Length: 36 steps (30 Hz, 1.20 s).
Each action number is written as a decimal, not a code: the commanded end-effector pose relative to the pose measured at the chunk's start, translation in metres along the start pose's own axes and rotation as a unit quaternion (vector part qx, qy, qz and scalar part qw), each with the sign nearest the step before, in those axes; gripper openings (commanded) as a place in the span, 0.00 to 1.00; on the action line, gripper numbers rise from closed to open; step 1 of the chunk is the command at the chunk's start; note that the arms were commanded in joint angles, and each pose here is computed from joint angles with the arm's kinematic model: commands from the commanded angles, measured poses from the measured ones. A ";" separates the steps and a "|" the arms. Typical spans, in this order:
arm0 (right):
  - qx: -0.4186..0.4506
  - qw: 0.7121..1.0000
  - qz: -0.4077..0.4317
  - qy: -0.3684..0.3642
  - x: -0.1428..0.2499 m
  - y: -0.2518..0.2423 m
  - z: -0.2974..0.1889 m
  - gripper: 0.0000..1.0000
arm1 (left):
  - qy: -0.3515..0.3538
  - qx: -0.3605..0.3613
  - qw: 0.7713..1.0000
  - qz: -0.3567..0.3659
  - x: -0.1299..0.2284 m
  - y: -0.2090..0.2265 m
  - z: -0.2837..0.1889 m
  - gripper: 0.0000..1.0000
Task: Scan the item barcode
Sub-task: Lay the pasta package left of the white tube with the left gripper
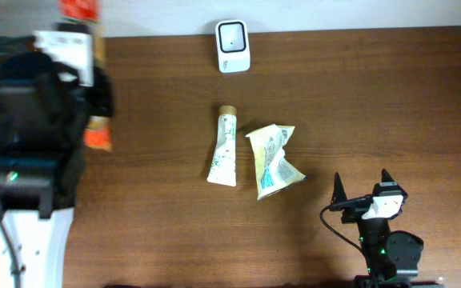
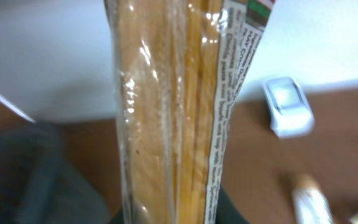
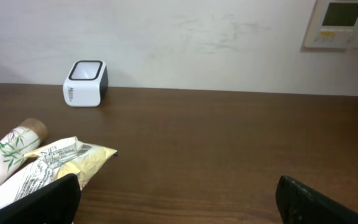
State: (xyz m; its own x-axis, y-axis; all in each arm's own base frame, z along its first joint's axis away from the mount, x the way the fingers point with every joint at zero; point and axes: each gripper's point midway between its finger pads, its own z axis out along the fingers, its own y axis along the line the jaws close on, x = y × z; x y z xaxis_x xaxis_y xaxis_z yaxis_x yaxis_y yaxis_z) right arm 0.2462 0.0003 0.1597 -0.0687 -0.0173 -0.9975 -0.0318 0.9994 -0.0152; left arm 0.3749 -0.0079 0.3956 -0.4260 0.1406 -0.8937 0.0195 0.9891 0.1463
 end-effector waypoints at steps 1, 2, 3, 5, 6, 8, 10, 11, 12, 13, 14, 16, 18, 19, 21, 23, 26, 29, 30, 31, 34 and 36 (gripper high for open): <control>0.003 1.000 0.006 0.002 0.003 -0.001 0.000 0.99 | 0.100 0.047 0.993 -0.034 0.041 -0.050 0.030 0.00; 0.003 1.000 0.006 0.002 0.003 -0.001 0.000 0.99 | 0.170 0.057 0.983 -0.023 0.075 -0.068 0.051 0.00; 0.003 1.000 0.006 0.002 0.003 -0.001 0.000 0.99 | 0.215 0.062 0.974 -0.018 0.098 -0.080 0.067 0.00; 0.003 1.000 0.006 0.002 0.003 -0.001 0.000 0.99 | 0.301 0.086 0.948 -0.060 0.144 -0.112 0.100 0.00; 0.003 1.000 0.006 0.002 0.003 -0.001 0.000 0.99 | 0.340 0.080 0.931 -0.108 0.166 -0.124 0.115 0.00; 0.003 1.000 0.006 0.002 0.003 -0.001 0.000 0.99 | 0.379 0.060 0.910 -0.154 0.191 -0.134 0.131 0.00; 0.003 1.000 0.006 0.002 0.003 -0.001 0.000 0.99 | 0.428 0.044 0.887 -0.167 0.228 -0.151 0.147 0.00; 0.003 1.000 0.006 0.002 0.003 -0.001 0.000 0.99 | 0.449 0.044 0.879 -0.154 0.247 -0.162 0.154 0.00; 0.003 1.000 0.006 0.002 0.003 -0.001 0.000 0.99 | 0.458 0.043 0.875 -0.150 0.257 -0.166 0.159 0.00; 0.003 1.000 0.006 0.002 0.003 -0.001 0.000 0.99 | 0.469 0.040 0.870 -0.145 0.269 -0.170 0.166 0.00; 0.003 1.000 0.006 0.002 0.003 -0.001 0.000 0.99 | 0.474 0.038 0.868 -0.143 0.275 -0.171 0.169 0.00; 0.003 1.000 0.006 0.002 0.003 -0.001 0.000 0.99 | 0.470 0.038 0.870 -0.144 0.276 -0.171 0.174 0.04; 0.003 1.000 0.006 0.002 0.003 -0.001 0.000 0.99 | 0.465 0.040 0.873 -0.145 0.274 -0.172 0.176 0.56; 0.003 1.000 0.006 0.002 0.003 -0.001 0.000 0.99 | 0.465 0.043 0.873 -0.140 0.274 -0.172 0.176 0.74; 0.003 1.000 0.006 0.002 0.003 -0.001 0.000 0.99 | 0.458 0.053 0.878 -0.125 0.268 -0.172 0.176 0.89; 0.003 1.000 0.006 0.002 0.003 -0.001 0.000 0.99 | 0.433 0.061 0.890 -0.128 0.242 -0.171 0.175 0.89; 0.003 1.000 0.006 0.002 0.003 -0.001 0.000 0.99 | 0.348 0.082 0.928 -0.109 0.169 -0.159 0.158 0.90; 0.003 1.000 0.006 0.002 0.003 -0.001 0.000 0.99 | 0.238 0.046 0.968 -0.059 0.094 -0.119 0.121 0.97; 0.003 1.000 0.006 0.002 0.003 -0.001 0.000 0.99 | 0.204 0.017 0.977 -0.060 0.073 -0.100 0.105 0.99; 0.003 1.000 0.006 0.002 0.003 -0.001 0.000 0.99 | 0.162 -0.022 0.984 -0.069 0.049 -0.074 0.085 1.00; 0.003 1.000 0.006 0.002 0.003 -0.001 0.000 0.99 | 0.079 -0.080 0.988 -0.107 0.008 -0.021 0.040 0.99; 0.003 1.000 0.006 0.002 0.003 -0.001 0.000 0.99 | 0.033 -0.104 0.985 -0.136 -0.011 0.011 0.020 0.99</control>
State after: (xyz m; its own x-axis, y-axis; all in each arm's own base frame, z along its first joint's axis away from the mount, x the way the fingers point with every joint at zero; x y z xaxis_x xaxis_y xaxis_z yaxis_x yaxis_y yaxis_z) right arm 0.2462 0.0002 0.1597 -0.0688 -0.0169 -0.9975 -0.0310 0.9994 -0.0148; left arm 0.4083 -0.0331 0.3654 -0.5447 -0.1164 -0.8305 -0.1938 0.9810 -0.0104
